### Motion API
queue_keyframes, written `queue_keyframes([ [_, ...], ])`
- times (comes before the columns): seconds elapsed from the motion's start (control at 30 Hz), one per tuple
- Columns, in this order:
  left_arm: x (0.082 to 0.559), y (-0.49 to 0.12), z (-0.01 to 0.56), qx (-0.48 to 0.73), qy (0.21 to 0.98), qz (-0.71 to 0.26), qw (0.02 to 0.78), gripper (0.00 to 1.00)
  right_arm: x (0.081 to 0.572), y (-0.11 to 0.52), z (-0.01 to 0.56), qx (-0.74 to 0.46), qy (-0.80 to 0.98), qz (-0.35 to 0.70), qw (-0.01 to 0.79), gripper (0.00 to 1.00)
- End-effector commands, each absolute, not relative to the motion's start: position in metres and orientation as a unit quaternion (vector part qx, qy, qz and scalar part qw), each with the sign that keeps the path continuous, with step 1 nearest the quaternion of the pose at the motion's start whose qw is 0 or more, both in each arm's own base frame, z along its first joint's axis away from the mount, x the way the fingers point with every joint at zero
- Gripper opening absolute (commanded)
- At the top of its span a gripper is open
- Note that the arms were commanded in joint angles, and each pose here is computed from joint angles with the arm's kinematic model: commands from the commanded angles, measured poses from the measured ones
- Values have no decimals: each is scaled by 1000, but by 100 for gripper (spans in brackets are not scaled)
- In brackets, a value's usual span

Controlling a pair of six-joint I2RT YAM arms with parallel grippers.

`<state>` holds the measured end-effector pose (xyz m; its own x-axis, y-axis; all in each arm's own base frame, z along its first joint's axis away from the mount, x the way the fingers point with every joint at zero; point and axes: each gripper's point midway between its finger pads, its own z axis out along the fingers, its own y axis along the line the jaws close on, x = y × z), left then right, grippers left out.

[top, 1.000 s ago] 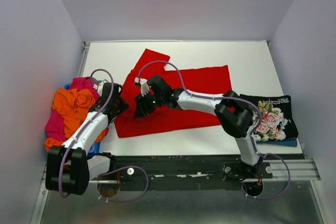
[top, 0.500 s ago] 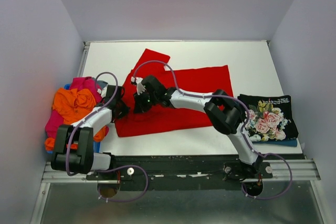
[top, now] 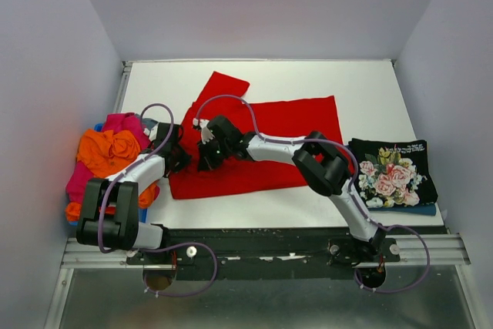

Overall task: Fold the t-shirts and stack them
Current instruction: Fold the flattened tshirt in 1/3 of the way

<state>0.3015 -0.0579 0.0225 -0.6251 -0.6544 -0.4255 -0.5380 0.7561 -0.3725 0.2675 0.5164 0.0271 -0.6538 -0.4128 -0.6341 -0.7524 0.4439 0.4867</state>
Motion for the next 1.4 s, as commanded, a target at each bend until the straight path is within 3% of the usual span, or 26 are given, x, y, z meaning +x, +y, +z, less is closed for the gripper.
queue_keyframes([
  [0.0,292,-54,11,-335,904,-89,249,0,252,497,36,-359,825,385,206,1],
  [0.23,295,-53,15,-332,904,-86,255,0,234,475,46,-368,821,386,201,1],
  [0.37,295,-53,17,-332,904,-85,256,0,229,466,53,-378,816,384,208,7],
  [0.57,296,-52,22,-332,901,-87,264,0,231,462,63,-384,811,379,227,39],
  [0.63,296,-51,24,-331,901,-87,267,0,232,463,63,-387,809,379,228,44],
  [0.83,297,-52,28,-330,900,-89,271,0,232,467,55,-386,813,379,217,50],
  [1.37,298,-53,28,-325,901,-93,271,0,215,479,47,-425,798,372,212,49],
])
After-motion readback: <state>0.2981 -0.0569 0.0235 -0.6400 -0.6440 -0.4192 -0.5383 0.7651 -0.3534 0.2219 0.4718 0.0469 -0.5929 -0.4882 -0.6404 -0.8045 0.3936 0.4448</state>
